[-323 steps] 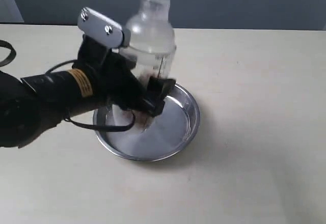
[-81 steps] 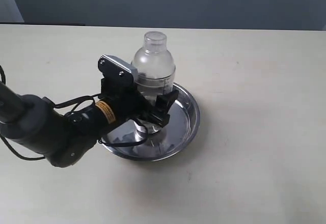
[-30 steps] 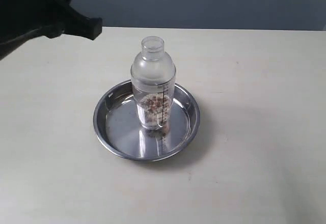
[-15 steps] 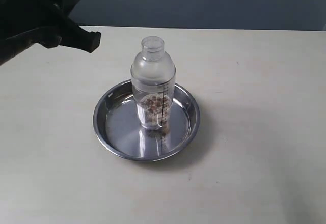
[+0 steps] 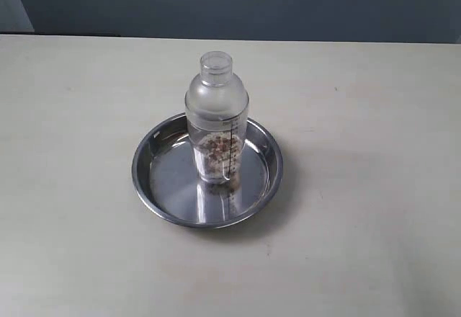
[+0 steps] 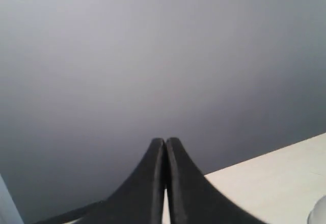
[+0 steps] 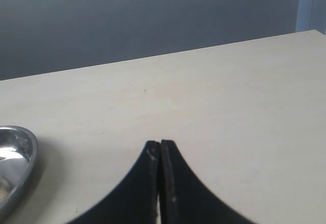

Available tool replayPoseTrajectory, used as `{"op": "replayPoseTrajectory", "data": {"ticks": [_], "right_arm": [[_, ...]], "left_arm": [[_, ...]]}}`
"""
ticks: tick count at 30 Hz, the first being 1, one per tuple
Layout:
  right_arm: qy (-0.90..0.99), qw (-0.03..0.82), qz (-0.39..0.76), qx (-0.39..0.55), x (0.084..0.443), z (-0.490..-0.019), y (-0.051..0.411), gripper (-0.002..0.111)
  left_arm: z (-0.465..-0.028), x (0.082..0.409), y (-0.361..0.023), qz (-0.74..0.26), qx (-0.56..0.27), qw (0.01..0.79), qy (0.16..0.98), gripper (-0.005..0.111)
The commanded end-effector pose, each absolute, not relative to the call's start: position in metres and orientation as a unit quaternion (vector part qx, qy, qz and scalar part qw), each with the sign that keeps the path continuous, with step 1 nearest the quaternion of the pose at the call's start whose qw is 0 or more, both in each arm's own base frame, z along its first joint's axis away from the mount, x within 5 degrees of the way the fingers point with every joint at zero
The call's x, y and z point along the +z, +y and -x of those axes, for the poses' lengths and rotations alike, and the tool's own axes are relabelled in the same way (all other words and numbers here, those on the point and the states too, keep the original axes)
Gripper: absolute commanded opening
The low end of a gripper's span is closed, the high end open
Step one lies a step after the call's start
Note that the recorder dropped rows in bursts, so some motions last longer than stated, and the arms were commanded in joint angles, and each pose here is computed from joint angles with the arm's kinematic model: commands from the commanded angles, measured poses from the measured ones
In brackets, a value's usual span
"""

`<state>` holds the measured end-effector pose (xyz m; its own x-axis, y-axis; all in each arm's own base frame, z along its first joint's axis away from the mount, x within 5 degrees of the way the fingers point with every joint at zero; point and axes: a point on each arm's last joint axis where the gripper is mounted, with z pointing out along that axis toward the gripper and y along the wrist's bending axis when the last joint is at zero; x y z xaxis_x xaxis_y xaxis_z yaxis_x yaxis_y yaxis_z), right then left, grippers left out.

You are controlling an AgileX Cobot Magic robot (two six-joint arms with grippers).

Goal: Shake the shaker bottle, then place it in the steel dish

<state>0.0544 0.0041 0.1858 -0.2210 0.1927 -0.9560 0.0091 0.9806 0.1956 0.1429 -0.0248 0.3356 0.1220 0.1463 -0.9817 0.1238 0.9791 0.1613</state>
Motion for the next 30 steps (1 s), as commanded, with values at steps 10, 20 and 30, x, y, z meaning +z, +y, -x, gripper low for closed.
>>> {"op": "replayPoseTrajectory", "data": {"ticks": [10, 20, 30], "right_arm": [[0.775, 0.625, -0.065, 0.07, 0.186, -0.054, 0.004, -0.001], [0.775, 0.625, -0.065, 0.07, 0.186, -0.054, 0.004, -0.001], [0.775, 0.625, -0.065, 0.07, 0.186, -0.054, 0.004, -0.001]], "left_arm": [[-0.064, 0.281, 0.003, -0.007, 0.034, 0.632, 0.774, 0.001], [-0.053, 0.234, 0.003, 0.019, 0.019, 0.636, 0.771, 0.001], [-0.052, 0.204, 0.002, 0.026, 0.008, 0.627, 0.778, 0.001]]}}
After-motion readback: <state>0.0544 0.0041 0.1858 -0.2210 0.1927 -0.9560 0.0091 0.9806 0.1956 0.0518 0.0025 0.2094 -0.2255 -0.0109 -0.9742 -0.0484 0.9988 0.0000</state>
